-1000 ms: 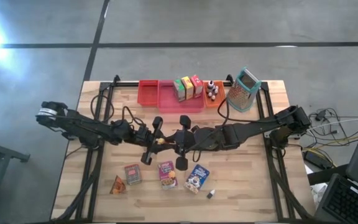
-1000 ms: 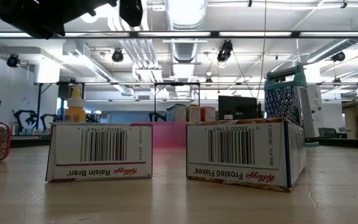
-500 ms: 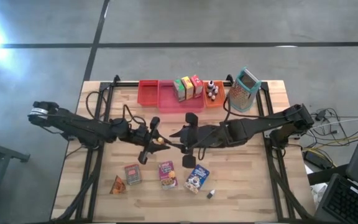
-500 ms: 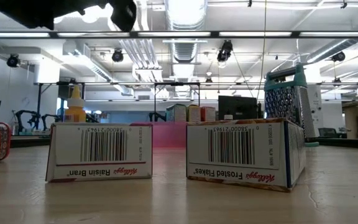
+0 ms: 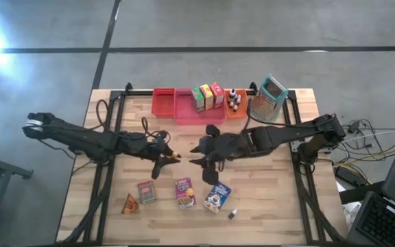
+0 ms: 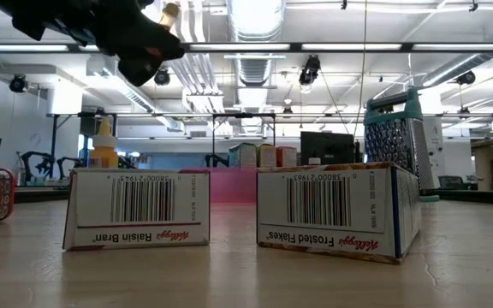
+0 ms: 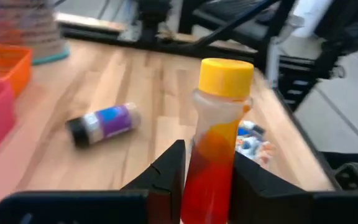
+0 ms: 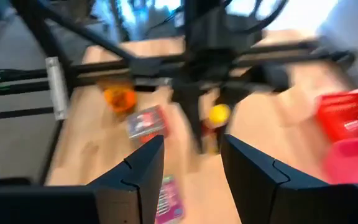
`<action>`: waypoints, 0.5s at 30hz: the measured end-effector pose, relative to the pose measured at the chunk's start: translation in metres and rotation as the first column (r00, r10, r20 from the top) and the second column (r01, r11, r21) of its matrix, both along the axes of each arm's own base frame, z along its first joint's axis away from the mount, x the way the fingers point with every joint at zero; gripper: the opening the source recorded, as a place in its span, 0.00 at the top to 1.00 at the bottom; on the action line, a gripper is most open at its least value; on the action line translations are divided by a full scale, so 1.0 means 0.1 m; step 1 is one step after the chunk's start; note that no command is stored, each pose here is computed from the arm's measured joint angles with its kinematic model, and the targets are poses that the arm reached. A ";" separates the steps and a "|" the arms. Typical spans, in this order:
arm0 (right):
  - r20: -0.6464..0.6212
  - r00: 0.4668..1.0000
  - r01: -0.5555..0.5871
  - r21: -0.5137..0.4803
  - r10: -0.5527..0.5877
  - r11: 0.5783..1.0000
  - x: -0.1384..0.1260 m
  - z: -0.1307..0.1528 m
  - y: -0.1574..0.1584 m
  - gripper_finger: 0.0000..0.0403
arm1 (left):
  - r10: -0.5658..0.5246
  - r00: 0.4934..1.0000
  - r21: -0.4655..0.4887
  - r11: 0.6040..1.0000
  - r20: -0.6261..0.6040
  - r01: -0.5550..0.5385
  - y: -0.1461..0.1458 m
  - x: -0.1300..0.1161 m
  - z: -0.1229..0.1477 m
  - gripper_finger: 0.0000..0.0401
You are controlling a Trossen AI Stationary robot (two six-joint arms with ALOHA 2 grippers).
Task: Pick & Place Kitchen Items
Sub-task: Put the orange food coloring bottle into the orange bin
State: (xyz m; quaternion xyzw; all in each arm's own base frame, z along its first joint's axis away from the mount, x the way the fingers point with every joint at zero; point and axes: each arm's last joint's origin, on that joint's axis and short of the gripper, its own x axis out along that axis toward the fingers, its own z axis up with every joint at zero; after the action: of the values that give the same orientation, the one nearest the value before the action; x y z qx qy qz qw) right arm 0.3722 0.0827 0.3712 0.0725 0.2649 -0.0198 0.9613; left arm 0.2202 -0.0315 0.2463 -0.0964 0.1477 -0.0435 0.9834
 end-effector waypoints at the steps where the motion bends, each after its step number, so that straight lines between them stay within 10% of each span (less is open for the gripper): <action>1: -0.018 1.000 -0.015 0.033 0.016 0.999 0.02 -0.03 -0.03 0.62 | 0.007 1.000 0.002 1.000 0.000 -0.007 0.00 0.00 0.00 0.79; 15: -0.103 0.995 -0.005 0.094 0.015 0.996 0.07 -0.11 -0.21 0.56 | -0.029 0.996 -0.023 0.999 -0.089 0.027 -0.01 0.01 -0.10 0.79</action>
State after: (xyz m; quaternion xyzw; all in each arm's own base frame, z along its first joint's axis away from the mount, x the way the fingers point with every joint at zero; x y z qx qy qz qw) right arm 0.3787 0.0614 0.3599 0.1149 0.3155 -0.0065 0.9419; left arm 0.2212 -0.0328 0.2360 -0.1070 0.1925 -0.0545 0.9739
